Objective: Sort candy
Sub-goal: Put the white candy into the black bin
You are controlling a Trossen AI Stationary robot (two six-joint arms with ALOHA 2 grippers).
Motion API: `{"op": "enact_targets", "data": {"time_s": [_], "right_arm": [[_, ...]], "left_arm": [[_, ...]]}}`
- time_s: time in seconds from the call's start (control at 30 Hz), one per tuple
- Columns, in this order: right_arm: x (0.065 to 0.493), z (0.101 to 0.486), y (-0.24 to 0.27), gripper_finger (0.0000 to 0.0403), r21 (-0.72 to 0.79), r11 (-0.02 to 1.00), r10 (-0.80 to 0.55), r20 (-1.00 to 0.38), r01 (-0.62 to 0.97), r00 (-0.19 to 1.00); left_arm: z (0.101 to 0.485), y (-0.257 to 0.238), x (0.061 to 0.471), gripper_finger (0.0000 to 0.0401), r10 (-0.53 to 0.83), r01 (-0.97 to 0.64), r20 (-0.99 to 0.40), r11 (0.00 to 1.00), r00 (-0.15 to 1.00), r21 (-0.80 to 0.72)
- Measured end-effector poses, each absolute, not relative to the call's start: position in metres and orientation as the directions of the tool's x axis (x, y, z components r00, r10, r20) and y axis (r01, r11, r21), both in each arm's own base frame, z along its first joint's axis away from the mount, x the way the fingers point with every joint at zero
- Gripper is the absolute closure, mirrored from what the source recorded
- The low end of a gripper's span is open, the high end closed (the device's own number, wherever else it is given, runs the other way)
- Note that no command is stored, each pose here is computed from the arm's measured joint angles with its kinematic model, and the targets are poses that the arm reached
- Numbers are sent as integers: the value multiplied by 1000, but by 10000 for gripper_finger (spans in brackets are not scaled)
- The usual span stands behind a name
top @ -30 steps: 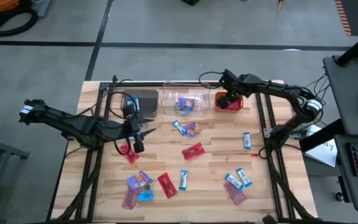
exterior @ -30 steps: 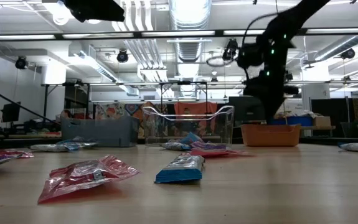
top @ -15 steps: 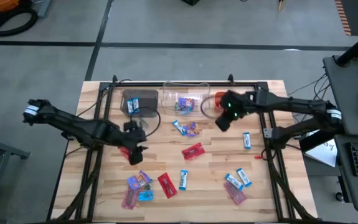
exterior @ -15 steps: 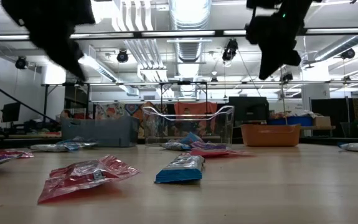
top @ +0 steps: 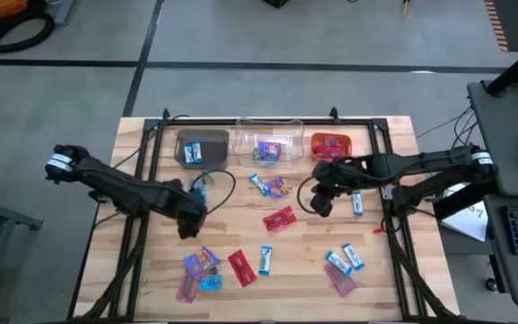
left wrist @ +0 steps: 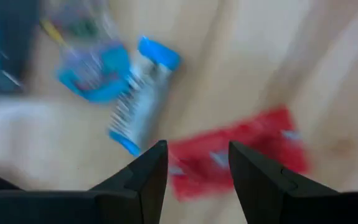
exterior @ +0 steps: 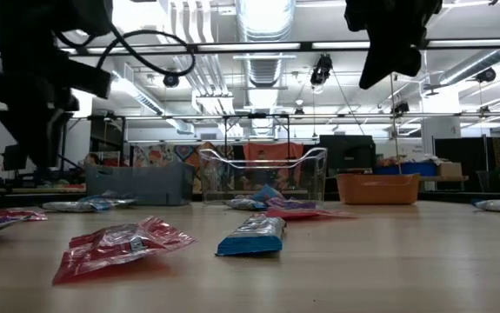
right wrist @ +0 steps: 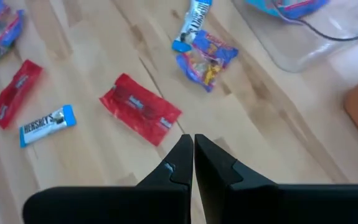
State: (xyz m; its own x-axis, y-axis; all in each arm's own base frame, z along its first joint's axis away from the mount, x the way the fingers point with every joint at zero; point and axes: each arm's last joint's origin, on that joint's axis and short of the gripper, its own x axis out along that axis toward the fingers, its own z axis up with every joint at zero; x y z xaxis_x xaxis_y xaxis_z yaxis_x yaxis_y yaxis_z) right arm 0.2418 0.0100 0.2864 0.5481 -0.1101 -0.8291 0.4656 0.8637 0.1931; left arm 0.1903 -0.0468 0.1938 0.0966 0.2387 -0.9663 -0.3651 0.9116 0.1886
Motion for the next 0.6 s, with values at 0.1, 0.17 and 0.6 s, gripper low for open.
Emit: {"op": "enact_targets", "data": {"time_s": [0.1,0.17,0.6], "right_arm": [[244,284,12,394,188,868,-105,-835,460,540],[244,282,14,394,183,871,-103,-840,456,533],[253,271,19,394,142,897,-91,-866,418,491]], "left_arm": [[187,-44,196,248,308,-244,-947,929,93,279],[183,-38,200,248,311,-210,-947,934,85,288],[175,-6,205,252,208,-153,-969,970,137,187]]}}
